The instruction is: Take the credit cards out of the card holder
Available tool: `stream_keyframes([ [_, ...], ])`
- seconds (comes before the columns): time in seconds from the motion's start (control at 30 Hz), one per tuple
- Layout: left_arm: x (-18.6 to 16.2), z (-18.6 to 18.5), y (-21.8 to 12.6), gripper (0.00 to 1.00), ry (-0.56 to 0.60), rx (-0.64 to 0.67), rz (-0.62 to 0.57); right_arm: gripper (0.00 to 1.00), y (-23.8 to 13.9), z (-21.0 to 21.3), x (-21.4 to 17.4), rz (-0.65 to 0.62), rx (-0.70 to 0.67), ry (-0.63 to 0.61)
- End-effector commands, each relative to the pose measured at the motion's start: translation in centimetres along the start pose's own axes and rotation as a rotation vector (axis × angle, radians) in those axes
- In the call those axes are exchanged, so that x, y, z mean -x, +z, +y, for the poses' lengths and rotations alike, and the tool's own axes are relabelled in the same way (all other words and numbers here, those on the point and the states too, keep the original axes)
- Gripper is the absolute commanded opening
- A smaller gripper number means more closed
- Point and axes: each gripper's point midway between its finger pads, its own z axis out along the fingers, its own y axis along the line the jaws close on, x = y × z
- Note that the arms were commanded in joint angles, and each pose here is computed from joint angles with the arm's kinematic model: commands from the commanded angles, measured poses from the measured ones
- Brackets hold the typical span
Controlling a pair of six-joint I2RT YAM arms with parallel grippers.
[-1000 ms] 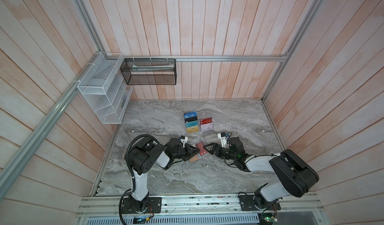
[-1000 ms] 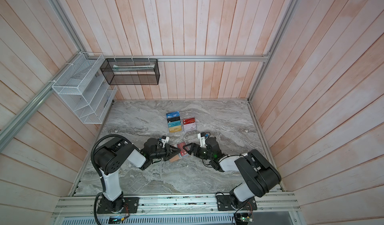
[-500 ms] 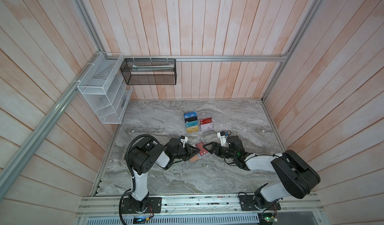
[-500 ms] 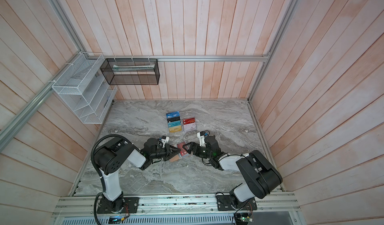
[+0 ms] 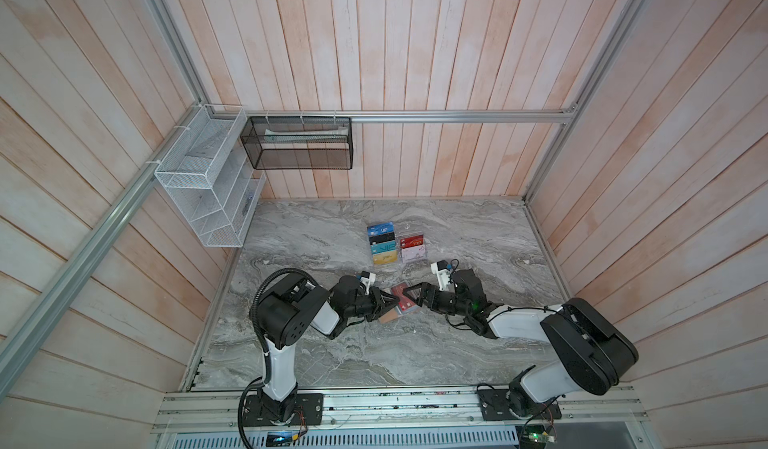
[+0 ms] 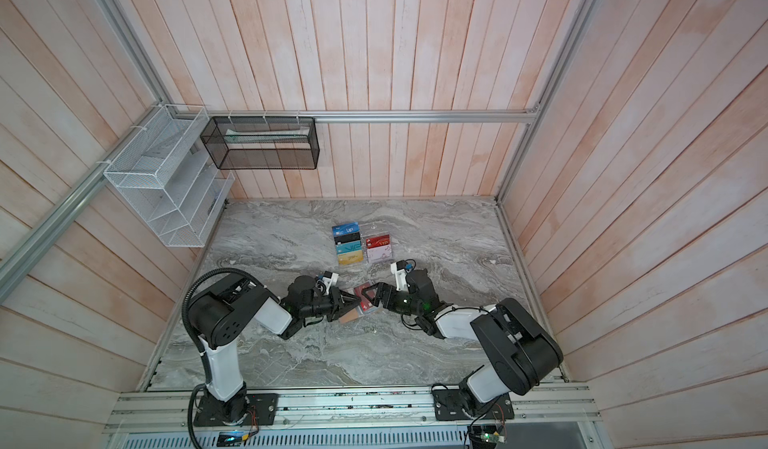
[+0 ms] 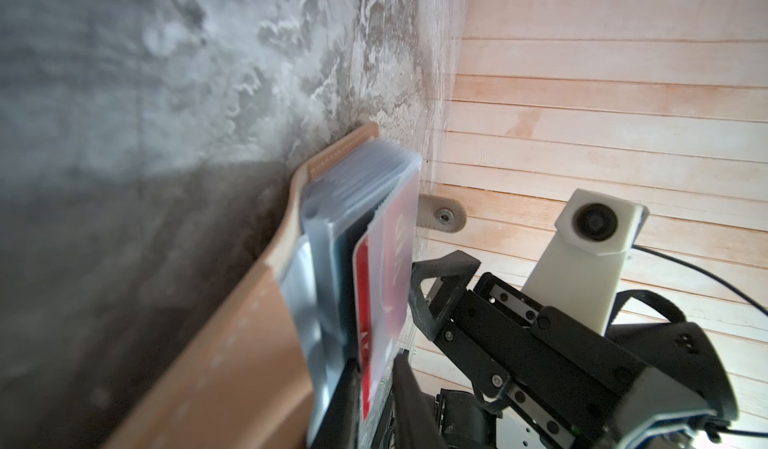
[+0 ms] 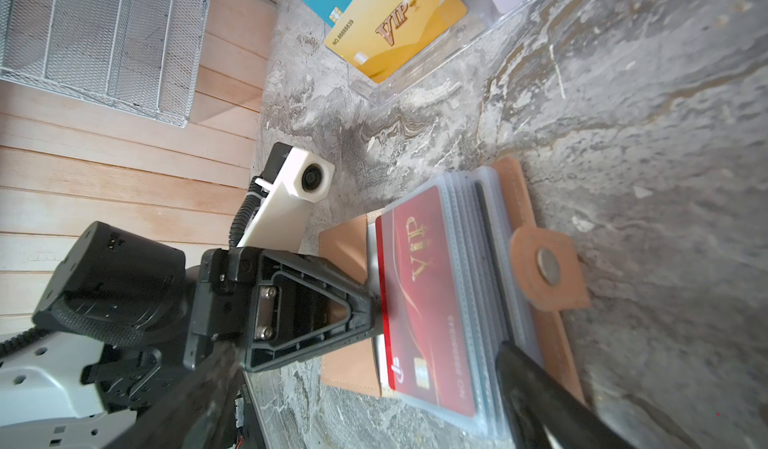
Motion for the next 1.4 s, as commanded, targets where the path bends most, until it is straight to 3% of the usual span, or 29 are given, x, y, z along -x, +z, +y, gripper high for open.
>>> stream_keyframes([
  [0.0,-0.2,-0.3,0.1,0.17,0.015,-0.022,0.000,0.97,0.7,0.6,0.0,0.008,0.014,-0.007],
  [0.33,-0.1,-0.3,0.0,0.17,0.017,-0.025,-0.008,0.97,1.4,0.7,-0.4,0.020,0.012,-0.002],
  [0.87,-0.2,-0.2,-0.2,0.00,0.021,-0.026,-0.010,0.97,1.0,1.0,-0.3,0.018,0.005,-0.020],
  [1.13,-0.5,0.5,-0.4,0.00,0.039,-0.011,-0.003,0.97,-0.4,1.9,1.0,-0.026,-0.029,-0.072],
  [1.37,-0.2,1.6,-0.8,0.00,0.063,0.034,0.003,0.97,-0.1,3.1,1.2,-0.020,0.020,-0.077],
])
